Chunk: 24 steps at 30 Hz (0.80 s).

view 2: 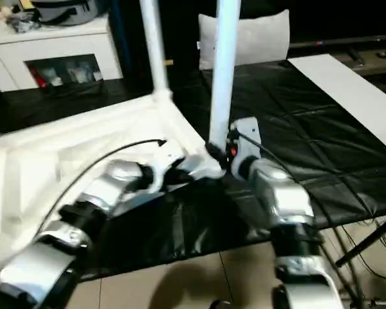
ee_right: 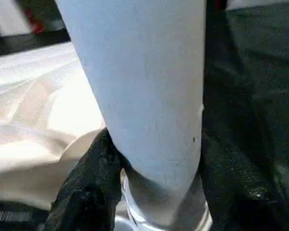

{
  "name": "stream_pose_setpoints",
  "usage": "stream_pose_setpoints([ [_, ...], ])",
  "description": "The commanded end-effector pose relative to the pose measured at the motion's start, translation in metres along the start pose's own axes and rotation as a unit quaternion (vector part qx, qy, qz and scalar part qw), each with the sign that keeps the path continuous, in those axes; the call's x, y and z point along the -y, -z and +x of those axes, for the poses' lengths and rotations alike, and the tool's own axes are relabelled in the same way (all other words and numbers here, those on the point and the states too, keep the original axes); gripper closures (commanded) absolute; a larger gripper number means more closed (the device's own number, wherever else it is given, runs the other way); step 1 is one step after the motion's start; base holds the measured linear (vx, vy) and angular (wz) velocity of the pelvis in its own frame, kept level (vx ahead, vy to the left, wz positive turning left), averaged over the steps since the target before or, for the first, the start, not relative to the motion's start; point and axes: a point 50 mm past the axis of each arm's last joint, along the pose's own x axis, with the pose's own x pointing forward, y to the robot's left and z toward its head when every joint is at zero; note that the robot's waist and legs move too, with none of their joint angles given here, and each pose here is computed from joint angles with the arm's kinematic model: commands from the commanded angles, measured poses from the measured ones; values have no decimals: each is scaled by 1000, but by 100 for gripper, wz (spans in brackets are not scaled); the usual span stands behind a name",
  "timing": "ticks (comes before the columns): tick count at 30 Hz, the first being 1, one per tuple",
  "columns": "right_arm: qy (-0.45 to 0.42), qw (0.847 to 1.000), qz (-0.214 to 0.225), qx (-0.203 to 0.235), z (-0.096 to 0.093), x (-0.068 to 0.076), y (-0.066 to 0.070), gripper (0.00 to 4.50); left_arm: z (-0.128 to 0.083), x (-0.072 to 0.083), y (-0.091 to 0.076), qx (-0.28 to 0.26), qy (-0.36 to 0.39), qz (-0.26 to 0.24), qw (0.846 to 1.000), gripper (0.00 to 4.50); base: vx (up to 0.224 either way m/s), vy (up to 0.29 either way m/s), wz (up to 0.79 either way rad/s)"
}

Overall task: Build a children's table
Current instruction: Rotate leg to tighten

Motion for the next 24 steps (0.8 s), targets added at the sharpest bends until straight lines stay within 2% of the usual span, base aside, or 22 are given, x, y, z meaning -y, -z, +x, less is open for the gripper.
stream_pose_setpoints([
  [1,-69,997,16,-13,9,-29,9,174,7,8,-43,74,8,32,997,450,0,0,0],
  [2,-71,997,11,-8,7,-28,7,174,7,8,-42,70,5,37,997,450,0,0,0],
  [3,-77,997,9,-3,2,-24,7,143,5,6,-39,62,7,45,997,450,0,0,0],
  [5,-82,997,2,1,-2,-19,6,135,3,5,-37,59,9,49,997,450,0,0,0],
  [6,-86,996,-5,3,-6,-15,6,130,2,4,-34,57,12,53,997,450,0,0,0],
  [7,-95,995,-14,4,-12,-9,6,100,-1,3,-31,54,17,57,997,450,0,0,0],
  [9,-115,993,-35,9,-23,4,5,91,-6,0,-24,50,34,72,996,450,0,0,0],
  [11,-143,988,-58,9,-34,13,3,82,-11,-1,-17,43,55,84,994,450,0,0,0],
  [13,-172,983,-72,4,-43,18,2,53,-15,-3,-12,38,69,93,993,450,0,0,0],
  [17,-225,969,-102,-8,-59,25,-2,43,-25,-5,-2,26,122,119,985,450,0,0,0],
  [18,-265,955,-129,-23,-68,29,-3,43,-33,-4,3,18,167,145,975,450,0,0,0],
  [20,-296,943,-148,-32,-73,30,-4,43,-38,-4,7,10,198,164,966,450,0,0,0],
  [22,-339,927,-152,-43,-78,30,-4,43,-44,-5,13,-9,231,187,955,450,0,0,0],
  [23,-339,927,-152,-43,-78,30,-4,43,-44,-5,13,-9,231,187,955,450,0,0,0],
  [24,-362,918,-151,-49,-79,29,-4,43,-48,-5,15,-21,252,194,948,450,0,0,0],
])
